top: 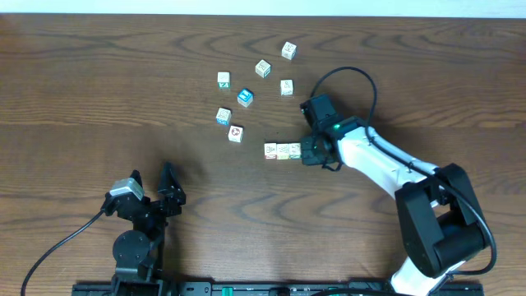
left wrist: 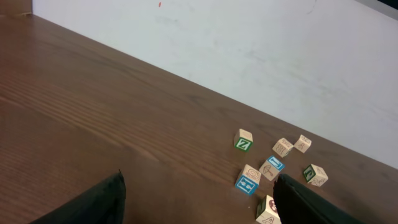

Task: Lift 5 blocks
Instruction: 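Push the block against the pair to form a row, open right gripper, then move the right gripper to the green-topped block and grasp it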

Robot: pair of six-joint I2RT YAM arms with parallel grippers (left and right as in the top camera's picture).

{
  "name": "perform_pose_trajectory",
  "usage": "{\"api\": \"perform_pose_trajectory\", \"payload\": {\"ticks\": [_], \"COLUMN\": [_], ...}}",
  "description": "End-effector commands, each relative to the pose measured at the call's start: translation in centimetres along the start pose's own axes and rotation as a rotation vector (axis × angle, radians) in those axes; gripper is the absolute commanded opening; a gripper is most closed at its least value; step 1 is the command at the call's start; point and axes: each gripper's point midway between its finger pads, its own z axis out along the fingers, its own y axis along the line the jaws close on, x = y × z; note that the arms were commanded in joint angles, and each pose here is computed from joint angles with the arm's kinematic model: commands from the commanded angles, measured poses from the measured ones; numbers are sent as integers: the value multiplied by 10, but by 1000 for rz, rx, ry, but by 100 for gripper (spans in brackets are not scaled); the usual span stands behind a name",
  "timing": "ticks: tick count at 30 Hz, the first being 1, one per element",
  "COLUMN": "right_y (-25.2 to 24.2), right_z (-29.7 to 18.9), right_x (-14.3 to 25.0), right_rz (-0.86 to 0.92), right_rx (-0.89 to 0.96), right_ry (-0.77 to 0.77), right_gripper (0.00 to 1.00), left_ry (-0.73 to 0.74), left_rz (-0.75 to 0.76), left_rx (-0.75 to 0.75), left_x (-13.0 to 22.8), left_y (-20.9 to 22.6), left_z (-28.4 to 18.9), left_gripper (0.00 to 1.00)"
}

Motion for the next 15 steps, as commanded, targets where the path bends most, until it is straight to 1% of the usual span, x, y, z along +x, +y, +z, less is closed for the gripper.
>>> {"api": "perform_pose_trajectory", "payload": {"ticks": [1,2,4,6,7,9,11,13,15], "right_y": [-22,-24,-22,-17,-15,-7,2,8,14], "right_z": [-6,-9,-19,-31,-37,-50,-61,-67,-73], "right_x": [-18,-24,-44,-64,-73,-94,-110,-123,-138], "right_rz": [42,32,-19,-48,-55,-69,-80,-86,-86], "right_rx": [48,46,36,23,17,-7,-42,-68,-90], "right_ry": [-30,-40,-86,-138,-163,-222,-276,-327,-393], "right_gripper": [11,11,23,44,48,54,58,66,72], "left_ry": [45,45,45,40,29,13,14,13,-6], "left_rz": [17,17,17,28,50,58,45,27,28], "left_rx": [-30,-30,-30,-39,-59,-87,-81,-82,-102], "left_x": [15,15,15,14,12,9,9,9,5], "left_y": [9,9,9,10,14,18,17,17,20], "left_z": [1,1,1,1,1,0,0,0,0], "left_gripper": [77,77,76,76,77,77,76,77,77]}}
